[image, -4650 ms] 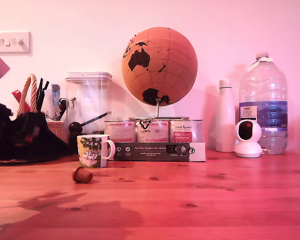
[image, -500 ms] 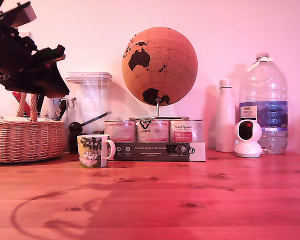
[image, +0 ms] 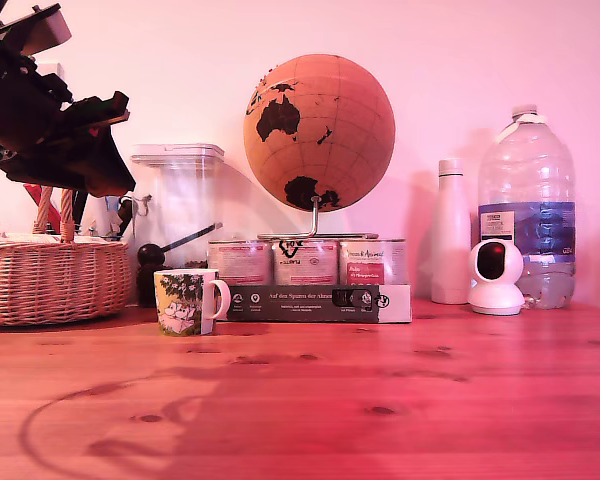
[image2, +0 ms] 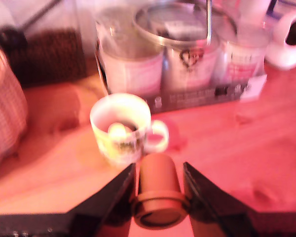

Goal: Pick up the coffee capsules on the table and drop them inside the coffee cup

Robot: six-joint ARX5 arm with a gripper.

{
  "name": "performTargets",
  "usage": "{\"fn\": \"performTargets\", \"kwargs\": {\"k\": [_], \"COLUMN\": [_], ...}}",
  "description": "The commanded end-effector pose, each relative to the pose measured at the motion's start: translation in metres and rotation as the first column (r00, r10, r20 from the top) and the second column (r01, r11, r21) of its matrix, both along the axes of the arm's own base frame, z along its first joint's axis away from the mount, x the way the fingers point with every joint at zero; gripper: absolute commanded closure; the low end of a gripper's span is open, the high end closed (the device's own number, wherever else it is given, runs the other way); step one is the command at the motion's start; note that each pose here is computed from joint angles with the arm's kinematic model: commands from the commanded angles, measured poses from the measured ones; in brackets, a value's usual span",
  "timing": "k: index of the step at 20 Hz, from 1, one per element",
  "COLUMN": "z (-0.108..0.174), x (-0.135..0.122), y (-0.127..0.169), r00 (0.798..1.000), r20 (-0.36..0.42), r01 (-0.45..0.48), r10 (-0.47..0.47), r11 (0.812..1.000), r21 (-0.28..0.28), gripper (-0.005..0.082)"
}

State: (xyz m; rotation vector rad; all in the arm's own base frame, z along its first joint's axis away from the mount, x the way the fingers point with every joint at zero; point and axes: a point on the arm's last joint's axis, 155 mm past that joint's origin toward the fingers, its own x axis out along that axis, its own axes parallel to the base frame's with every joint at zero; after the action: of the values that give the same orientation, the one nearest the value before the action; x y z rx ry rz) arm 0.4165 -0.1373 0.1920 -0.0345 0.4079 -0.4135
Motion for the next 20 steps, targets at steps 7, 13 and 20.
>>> {"fn": "performTargets", "kwargs": {"k": [7, 13, 20], "z": [0.027, 0.021, 0.002], "x": [0.043, 0.075, 0.107], "y": [-0.009, -0.016, -0.025], "r00": [1.0, 0.998, 0.981], "r20": [0.023, -0.065, -0.194], "r01": [-0.003, -0.001, 0.006], "r10": [0.003, 0.003, 0.003], "r11": [1.0, 1.0, 0.999], "r21": [-0.005, 0.016, 0.046], "gripper": [0.0609, 0.0609, 0.0609]}}
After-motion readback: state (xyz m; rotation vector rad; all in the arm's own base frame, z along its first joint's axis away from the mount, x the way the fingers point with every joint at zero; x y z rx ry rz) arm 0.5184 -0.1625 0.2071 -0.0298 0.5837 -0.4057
